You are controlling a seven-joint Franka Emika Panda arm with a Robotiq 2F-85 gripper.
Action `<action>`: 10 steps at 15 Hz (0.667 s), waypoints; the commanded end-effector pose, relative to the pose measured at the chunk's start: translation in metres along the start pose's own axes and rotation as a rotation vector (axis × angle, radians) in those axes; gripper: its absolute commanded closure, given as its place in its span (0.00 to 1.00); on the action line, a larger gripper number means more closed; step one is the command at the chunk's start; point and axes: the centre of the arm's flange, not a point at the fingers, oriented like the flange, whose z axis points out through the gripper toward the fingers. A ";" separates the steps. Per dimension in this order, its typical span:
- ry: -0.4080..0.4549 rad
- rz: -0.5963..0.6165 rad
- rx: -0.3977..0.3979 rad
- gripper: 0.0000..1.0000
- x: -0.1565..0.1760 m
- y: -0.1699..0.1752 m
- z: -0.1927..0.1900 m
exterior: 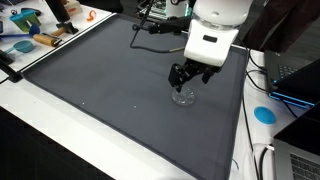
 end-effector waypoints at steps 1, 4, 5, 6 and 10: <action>0.011 0.070 -0.003 0.00 -0.002 -0.009 -0.037; 0.028 0.113 -0.027 0.00 0.001 -0.019 -0.062; 0.027 0.124 -0.033 0.00 0.002 -0.023 -0.069; 0.024 0.131 -0.041 0.00 0.004 -0.028 -0.074; -0.010 0.149 -0.065 0.00 0.010 -0.048 -0.087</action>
